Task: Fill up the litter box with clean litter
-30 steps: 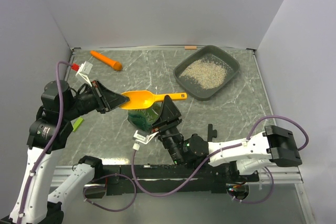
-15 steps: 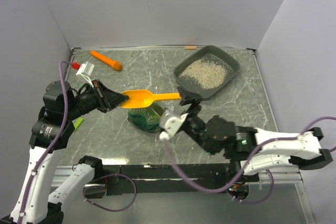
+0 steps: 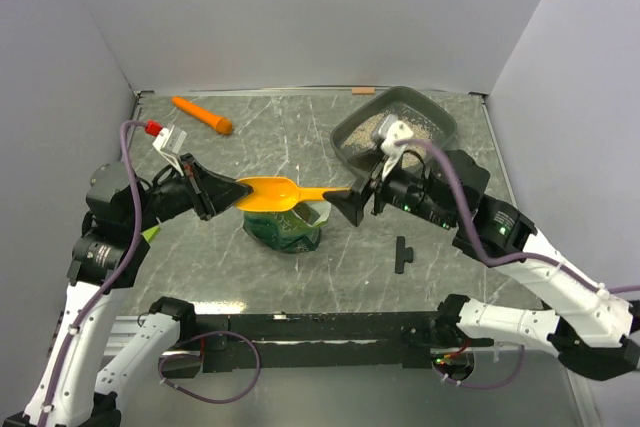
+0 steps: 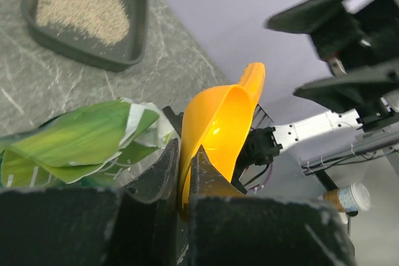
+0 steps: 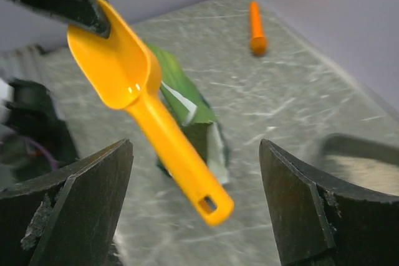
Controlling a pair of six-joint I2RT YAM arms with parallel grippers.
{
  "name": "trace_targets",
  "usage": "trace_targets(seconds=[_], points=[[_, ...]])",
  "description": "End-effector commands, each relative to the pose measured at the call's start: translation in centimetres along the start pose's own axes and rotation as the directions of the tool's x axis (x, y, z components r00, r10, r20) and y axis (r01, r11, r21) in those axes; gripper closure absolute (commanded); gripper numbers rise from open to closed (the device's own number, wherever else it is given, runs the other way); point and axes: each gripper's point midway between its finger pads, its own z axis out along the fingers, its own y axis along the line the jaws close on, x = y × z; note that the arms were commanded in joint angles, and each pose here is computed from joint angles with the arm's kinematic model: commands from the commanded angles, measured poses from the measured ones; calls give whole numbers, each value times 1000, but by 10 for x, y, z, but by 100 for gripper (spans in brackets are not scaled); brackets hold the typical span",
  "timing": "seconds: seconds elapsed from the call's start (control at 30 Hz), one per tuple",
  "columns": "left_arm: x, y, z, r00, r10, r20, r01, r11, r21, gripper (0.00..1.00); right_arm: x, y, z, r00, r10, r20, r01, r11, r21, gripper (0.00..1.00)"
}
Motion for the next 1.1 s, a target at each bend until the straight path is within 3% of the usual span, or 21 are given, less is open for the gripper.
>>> trace_targets(seconds=[0.0, 0.2, 0.37, 0.7, 1.07], points=[[-13, -29, -4, 992, 113, 50, -119, 984, 130, 99, -37, 14, -4, 929, 346, 131, -311, 923, -228, 12], [-11, -35, -8, 990, 139, 36, -142, 978, 155, 99, -35, -3, -7, 847, 501, 180, -429, 842, -326, 12], [-8, -37, -9, 989, 139, 45, -145, 974, 176, 99, -19, 6, -16, 787, 610, 95, -500, 721, -479, 14], [-13, -40, -8, 987, 148, 60, -157, 971, 182, 99, -2, 22, -29, 759, 650, 39, -518, 639, -569, 16], [-17, -39, -5, 987, 132, 91, -147, 971, 188, 99, 3, 20, -27, 736, 676, 47, -543, 629, -556, 19]])
